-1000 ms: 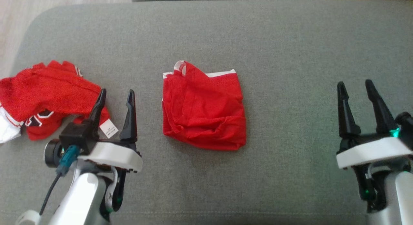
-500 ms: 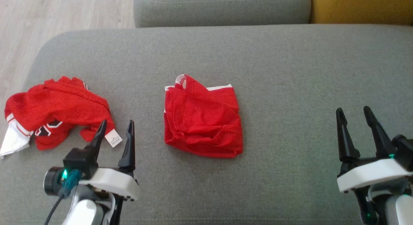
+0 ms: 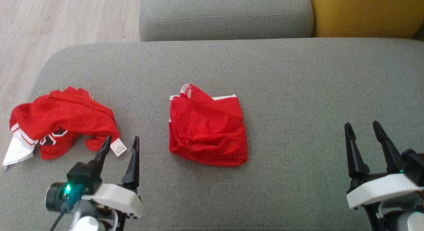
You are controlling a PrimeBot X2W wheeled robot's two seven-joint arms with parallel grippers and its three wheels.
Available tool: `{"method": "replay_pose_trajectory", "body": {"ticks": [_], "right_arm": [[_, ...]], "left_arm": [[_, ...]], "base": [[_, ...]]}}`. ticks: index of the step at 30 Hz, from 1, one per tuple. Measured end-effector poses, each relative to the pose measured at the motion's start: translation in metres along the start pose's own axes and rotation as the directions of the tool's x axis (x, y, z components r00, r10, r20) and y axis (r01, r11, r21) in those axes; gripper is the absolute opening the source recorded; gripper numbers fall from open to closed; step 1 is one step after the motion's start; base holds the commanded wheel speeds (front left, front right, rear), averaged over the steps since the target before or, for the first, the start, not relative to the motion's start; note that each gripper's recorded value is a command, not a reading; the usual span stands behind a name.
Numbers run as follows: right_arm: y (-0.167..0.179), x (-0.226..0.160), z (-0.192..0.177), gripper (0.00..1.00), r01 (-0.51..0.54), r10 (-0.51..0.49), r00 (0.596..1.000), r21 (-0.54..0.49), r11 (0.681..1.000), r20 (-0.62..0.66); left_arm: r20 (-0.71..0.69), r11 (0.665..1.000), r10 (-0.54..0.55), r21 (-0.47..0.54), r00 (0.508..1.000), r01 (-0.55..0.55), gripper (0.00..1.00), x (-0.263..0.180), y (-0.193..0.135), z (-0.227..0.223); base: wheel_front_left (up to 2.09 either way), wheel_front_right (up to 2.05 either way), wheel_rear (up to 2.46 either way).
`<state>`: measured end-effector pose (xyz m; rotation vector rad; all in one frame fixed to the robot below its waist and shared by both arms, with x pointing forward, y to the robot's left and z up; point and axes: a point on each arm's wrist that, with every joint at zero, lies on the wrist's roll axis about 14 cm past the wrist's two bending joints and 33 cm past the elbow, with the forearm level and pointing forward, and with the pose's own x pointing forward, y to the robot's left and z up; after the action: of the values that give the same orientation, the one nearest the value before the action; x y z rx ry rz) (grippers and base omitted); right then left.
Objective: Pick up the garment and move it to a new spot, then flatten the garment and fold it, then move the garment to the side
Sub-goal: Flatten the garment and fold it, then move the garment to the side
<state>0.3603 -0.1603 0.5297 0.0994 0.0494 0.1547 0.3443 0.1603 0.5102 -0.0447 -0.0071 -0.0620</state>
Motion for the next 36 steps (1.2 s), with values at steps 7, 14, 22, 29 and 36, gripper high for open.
{"method": "replay_pose_trajectory", "body": {"ticks": [7, 14, 22, 29, 36], "right_arm": [[0.000, 0.001, 0.001, 1.00, 0.002, -0.002, 1.000, -0.006, 1.000, 0.001], [0.000, 0.001, 0.000, 1.00, 0.003, -0.003, 1.000, -0.003, 1.000, -0.001], [-0.001, 0.001, -0.003, 1.00, 0.010, -0.010, 1.000, 0.003, 1.000, -0.007], [-0.003, 0.003, -0.008, 1.00, 0.016, -0.016, 1.000, 0.010, 1.000, -0.024], [0.002, 0.023, -0.032, 1.00, -0.004, 0.006, 0.996, 0.027, 1.000, -0.094]], "left_arm": [[-0.001, 1.000, 0.001, 0.004, 1.000, -0.001, 1.00, 0.000, 0.001, 0.000], [-0.009, 1.000, 0.006, 0.006, 1.000, -0.005, 1.00, 0.000, 0.002, -0.001], [-0.011, 1.000, 0.005, 0.007, 1.000, -0.005, 1.00, 0.001, 0.001, -0.002], [-0.019, 1.000, 0.010, 0.007, 1.000, -0.010, 1.00, 0.002, 0.002, -0.004], [-0.010, 1.000, 0.008, 0.007, 1.000, -0.008, 1.00, 0.016, 0.003, -0.002]], "base": [[0.00, 0.00, 0.00], [0.00, 0.00, 0.00], [0.00, 0.00, 0.00], [0.00, 0.00, 0.00], [0.00, 0.00, 0.00]]}}
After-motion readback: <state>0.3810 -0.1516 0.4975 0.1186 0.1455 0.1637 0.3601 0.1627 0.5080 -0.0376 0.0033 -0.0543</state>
